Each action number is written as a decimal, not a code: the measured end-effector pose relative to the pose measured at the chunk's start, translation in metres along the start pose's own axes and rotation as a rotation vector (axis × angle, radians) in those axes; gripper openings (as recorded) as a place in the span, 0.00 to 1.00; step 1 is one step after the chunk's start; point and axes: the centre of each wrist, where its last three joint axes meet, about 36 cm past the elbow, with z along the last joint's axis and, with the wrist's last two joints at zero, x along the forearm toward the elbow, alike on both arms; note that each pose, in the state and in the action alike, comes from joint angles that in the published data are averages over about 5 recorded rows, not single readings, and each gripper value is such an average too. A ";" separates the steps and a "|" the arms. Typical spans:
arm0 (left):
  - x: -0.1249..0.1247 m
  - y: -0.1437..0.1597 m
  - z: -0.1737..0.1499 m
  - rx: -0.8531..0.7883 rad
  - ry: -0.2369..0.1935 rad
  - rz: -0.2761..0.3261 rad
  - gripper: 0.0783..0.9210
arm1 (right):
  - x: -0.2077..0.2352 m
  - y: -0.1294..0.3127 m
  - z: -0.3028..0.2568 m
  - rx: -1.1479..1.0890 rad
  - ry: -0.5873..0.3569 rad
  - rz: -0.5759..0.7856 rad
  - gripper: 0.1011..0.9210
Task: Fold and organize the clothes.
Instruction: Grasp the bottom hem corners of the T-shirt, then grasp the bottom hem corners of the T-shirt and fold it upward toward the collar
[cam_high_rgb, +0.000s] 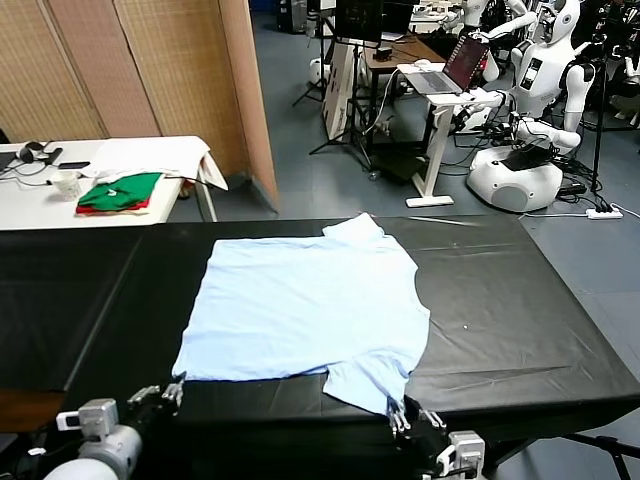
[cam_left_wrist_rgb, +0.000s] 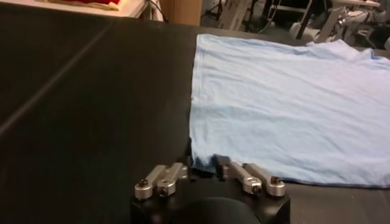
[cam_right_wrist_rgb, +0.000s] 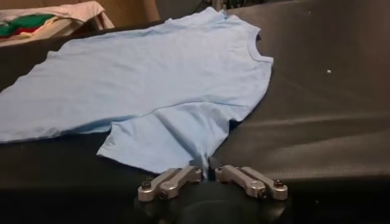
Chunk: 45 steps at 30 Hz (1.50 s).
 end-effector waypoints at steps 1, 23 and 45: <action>0.002 -0.001 0.000 -0.001 -0.001 -0.001 0.08 | 0.004 0.000 -0.001 0.005 0.001 0.008 0.06; 0.025 -0.025 -0.007 0.037 -0.184 0.011 0.08 | -0.022 -0.018 -0.030 0.087 -0.183 -0.042 0.06; -0.061 -0.030 -0.019 -0.007 -0.275 -0.011 0.08 | -0.120 -0.036 -0.068 0.216 -0.203 -0.046 0.06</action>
